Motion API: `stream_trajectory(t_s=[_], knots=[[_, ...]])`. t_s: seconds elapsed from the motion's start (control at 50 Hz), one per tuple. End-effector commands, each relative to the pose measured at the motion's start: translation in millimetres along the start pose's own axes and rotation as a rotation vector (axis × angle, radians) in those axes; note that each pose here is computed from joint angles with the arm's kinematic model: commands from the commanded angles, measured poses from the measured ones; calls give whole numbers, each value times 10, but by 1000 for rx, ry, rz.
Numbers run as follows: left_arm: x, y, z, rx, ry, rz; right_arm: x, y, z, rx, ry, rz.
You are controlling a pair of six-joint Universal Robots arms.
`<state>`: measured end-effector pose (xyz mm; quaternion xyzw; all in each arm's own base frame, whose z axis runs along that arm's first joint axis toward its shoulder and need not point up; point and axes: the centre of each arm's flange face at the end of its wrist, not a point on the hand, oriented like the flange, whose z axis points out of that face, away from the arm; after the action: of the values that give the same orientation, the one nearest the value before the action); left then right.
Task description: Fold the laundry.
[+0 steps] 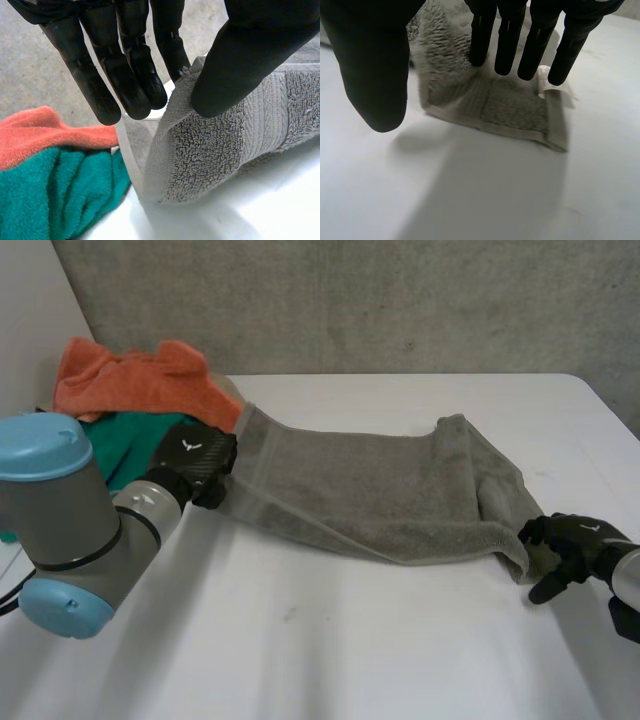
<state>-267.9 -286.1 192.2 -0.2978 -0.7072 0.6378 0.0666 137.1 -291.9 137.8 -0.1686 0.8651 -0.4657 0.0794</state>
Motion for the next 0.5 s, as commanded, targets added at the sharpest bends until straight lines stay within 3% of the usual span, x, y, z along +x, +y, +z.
stream_trajectory(t_s=[0.02,0.18,0.34,0.4,0.5], knots=[[-39,-101,34,32,-13,2,-182,-34,162,39,-54,106],[-53,-150,52,48,-18,-5,-338,-66,338,65,-27,83],[-212,-315,-19,88,-57,-85,-231,-306,418,177,129,3],[-387,-385,-131,82,-100,-104,-244,-577,204,245,149,-174],[-532,-382,-467,-51,-119,-123,-317,-894,-347,226,196,-658]])
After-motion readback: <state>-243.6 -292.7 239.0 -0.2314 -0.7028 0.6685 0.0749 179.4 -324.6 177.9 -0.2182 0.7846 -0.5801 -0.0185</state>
